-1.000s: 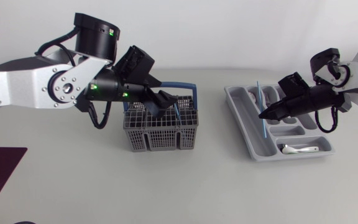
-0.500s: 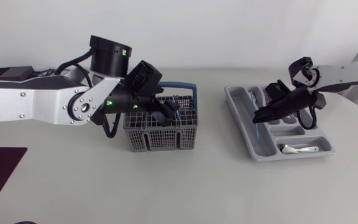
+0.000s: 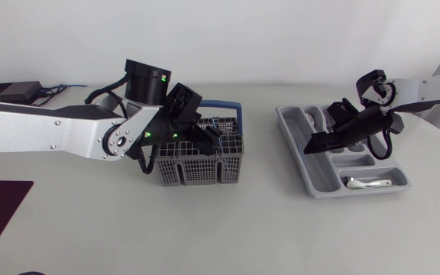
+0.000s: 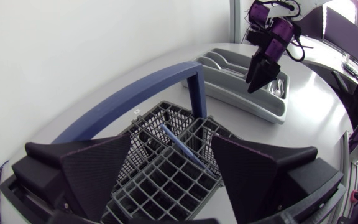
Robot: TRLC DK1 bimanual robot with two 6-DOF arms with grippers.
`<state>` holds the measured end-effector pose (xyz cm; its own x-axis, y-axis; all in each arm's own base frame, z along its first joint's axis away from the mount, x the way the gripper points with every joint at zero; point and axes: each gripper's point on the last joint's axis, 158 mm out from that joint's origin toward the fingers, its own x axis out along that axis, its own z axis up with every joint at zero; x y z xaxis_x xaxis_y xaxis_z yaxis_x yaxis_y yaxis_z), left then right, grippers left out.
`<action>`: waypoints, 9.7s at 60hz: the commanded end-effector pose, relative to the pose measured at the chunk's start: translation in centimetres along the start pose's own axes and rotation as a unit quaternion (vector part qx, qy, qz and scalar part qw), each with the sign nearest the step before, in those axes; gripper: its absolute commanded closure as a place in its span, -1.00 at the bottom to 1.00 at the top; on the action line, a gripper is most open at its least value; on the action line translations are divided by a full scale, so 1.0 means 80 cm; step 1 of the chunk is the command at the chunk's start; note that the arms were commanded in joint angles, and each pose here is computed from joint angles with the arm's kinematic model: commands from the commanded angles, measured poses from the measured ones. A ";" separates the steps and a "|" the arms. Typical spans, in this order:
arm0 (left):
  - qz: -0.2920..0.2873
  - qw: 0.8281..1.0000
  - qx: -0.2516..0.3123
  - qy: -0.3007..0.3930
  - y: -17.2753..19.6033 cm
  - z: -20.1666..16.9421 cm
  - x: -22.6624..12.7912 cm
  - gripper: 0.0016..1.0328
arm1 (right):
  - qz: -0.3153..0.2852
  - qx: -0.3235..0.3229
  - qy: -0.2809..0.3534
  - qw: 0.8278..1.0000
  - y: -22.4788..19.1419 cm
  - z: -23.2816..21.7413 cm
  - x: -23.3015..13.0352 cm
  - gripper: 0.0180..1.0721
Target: Unload the cutlery basket into the drawer organizer.
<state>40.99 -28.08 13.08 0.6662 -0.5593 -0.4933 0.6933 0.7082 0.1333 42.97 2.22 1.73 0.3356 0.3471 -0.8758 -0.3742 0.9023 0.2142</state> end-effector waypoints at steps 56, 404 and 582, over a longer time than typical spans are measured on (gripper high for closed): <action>0.039 0.996 -0.083 -0.020 -0.006 -0.037 0.028 -0.34 | 0.036 -0.019 -0.023 0.999 0.019 -0.019 -0.024 -0.91; -0.059 0.988 -0.126 0.071 -0.014 0.034 0.001 -0.75 | 0.081 -0.276 -0.220 0.932 0.205 -0.030 -0.103 -0.93; -0.033 0.986 -0.122 0.105 -0.014 0.007 0.030 0.83 | 0.084 -0.277 -0.218 0.932 0.195 -0.047 -0.107 -0.93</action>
<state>41.72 -30.18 11.62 0.5175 -0.5232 -0.6771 0.6397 0.7621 -0.1000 31.29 12.57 11.72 0.5216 0.6502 -0.5525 -0.7955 0.6047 -0.0393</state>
